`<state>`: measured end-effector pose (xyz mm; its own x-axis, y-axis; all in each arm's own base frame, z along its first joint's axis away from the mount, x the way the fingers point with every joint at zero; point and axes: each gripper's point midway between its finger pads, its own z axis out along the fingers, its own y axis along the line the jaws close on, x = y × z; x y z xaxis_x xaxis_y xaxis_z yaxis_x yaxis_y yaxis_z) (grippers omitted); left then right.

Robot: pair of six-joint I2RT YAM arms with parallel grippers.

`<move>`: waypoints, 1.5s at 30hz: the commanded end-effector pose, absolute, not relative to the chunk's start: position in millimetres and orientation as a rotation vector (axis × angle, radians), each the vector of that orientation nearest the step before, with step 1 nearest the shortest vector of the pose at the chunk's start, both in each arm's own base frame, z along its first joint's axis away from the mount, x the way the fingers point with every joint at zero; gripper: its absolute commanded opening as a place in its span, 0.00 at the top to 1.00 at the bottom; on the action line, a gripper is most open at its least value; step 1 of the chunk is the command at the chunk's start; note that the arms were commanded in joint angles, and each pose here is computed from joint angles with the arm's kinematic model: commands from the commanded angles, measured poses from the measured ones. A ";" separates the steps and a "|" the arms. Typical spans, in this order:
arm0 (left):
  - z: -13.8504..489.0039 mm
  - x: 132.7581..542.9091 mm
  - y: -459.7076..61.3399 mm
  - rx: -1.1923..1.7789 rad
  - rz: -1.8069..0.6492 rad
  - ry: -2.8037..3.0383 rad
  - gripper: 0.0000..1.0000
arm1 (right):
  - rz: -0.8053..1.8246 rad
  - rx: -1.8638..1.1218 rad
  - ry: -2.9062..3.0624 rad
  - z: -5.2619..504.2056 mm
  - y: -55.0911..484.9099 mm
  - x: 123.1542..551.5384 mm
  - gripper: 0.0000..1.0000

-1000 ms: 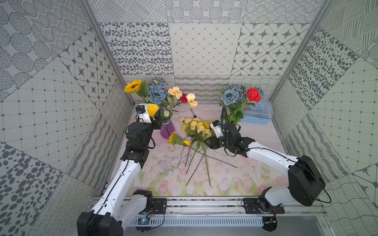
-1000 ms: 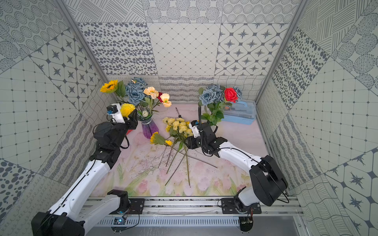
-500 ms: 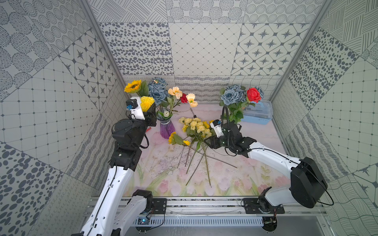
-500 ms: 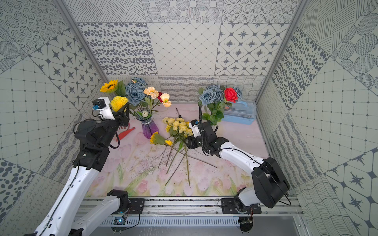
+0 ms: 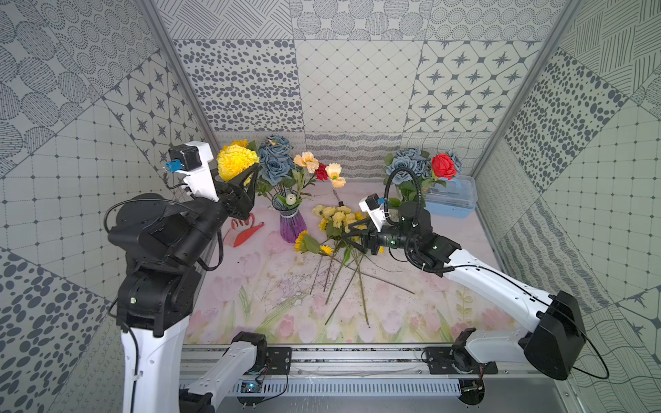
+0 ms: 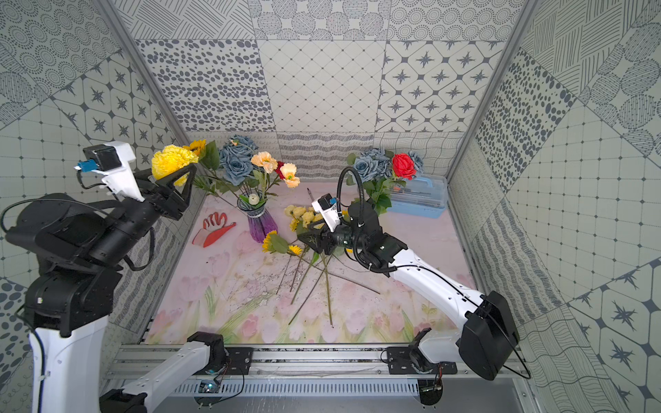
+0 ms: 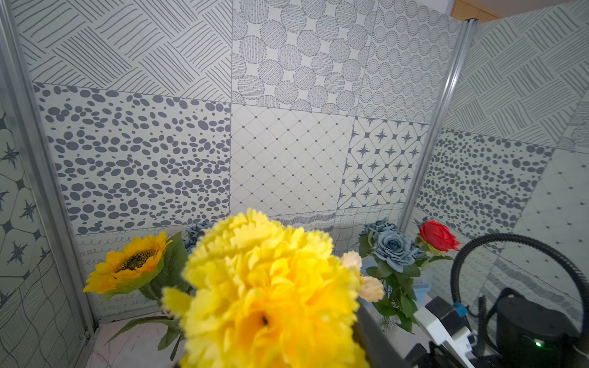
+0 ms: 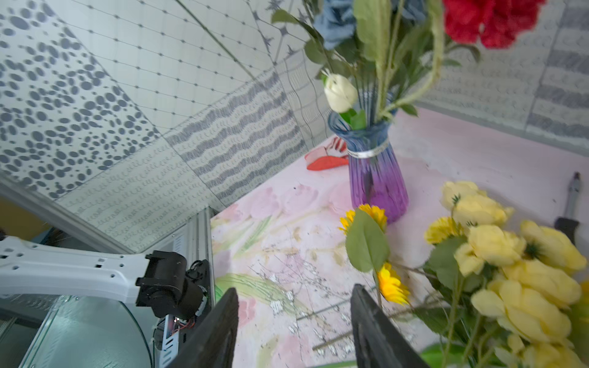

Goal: Pick out yellow flowers from the vase
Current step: Pick up the flower from the vase.

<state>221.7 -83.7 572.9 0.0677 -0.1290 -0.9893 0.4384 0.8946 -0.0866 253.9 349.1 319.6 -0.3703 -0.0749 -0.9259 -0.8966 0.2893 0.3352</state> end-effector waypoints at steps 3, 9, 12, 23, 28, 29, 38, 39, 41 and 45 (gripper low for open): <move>545.6 181.8 -141.2 0.483 -0.884 1.615 0.46 | 1.260 -1.003 1.414 378.6 369.5 223.1 0.40; 531.4 190.9 -161.5 0.484 -1.133 1.627 0.49 | 1.321 -1.061 1.282 402.4 389.5 200.7 0.36; 528.0 191.3 -158.5 0.462 -1.115 1.604 0.49 | 1.380 -1.083 1.237 410.6 398.8 190.3 0.35; 518.6 202.1 -160.3 0.385 -1.214 1.559 0.51 | 1.394 -1.096 1.272 395.5 435.5 196.1 0.33; 517.0 206.6 -161.0 0.360 -1.257 1.530 0.51 | 1.397 -1.111 1.277 390.0 443.3 199.6 0.33; 517.1 208.2 -161.1 0.353 -1.261 1.528 0.51 | 1.406 -1.117 1.274 389.2 444.7 199.1 0.33; 515.0 221.9 -164.1 0.345 -1.282 1.521 0.51 | 1.479 -1.148 1.238 389.1 453.2 191.4 0.45; 514.0 223.2 -164.8 0.345 -1.285 1.525 0.51 | 1.473 -1.149 1.247 386.8 453.7 192.3 0.52; 512.8 224.2 -164.3 0.345 -1.273 1.533 0.51 | 1.460 -1.157 1.259 384.0 453.3 192.7 0.71; 503.5 229.1 -157.8 0.323 -1.172 1.589 0.43 | 1.395 -1.128 1.315 376.6 446.8 198.8 1.00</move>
